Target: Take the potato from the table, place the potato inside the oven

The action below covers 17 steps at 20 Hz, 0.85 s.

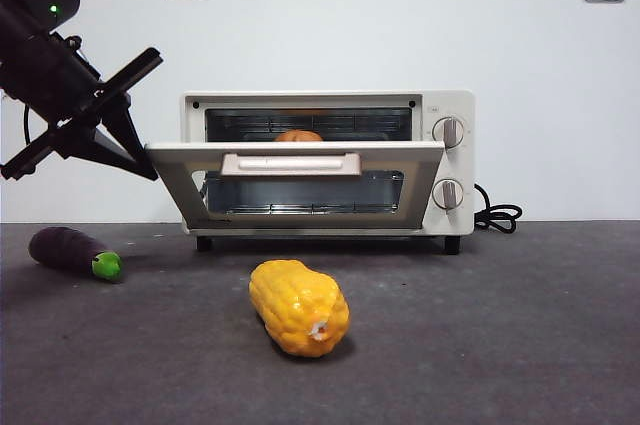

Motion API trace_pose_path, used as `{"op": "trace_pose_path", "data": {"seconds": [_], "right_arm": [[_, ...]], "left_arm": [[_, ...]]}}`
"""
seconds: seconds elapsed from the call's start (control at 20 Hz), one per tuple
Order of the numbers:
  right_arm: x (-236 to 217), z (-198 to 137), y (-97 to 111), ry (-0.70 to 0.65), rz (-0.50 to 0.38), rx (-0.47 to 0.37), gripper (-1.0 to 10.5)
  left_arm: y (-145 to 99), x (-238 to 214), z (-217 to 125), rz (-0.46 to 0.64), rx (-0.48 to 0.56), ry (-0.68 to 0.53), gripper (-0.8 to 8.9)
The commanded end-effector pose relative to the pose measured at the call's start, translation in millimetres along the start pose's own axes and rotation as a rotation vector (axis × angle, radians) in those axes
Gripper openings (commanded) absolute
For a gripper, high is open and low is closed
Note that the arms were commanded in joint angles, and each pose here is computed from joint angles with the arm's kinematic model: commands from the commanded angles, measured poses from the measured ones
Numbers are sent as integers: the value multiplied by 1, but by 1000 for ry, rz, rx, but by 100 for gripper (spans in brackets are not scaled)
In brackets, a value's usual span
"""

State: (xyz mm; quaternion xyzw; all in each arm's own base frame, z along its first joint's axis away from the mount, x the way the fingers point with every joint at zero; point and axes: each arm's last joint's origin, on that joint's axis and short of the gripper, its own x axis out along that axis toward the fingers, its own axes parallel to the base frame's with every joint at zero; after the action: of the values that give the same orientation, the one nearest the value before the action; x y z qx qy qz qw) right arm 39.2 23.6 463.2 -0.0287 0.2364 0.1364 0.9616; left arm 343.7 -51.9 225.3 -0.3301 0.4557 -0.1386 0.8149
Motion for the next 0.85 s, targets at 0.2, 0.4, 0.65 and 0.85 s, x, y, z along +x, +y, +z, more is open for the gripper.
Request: {"op": "trace_pose_path", "data": {"seconds": [0.2, 0.4, 0.65, 0.85], "right_arm": [[0, -2, 0, 17, -5, 11, -11], [0, -2, 0, 17, -5, 11, -11], [0, -2, 0, 17, -5, 12, -1], [0, -2, 0, 17, -5, 12, -1]], "left_arm": [[-8, -1, 6, -73, -41, -52, -6], [-12, -2, 11, -112, -71, -102, -6], [-17, -3, 17, -158, -77, -165, -6], [-19, -5, 22, -159, -62, -237, -6]]}}
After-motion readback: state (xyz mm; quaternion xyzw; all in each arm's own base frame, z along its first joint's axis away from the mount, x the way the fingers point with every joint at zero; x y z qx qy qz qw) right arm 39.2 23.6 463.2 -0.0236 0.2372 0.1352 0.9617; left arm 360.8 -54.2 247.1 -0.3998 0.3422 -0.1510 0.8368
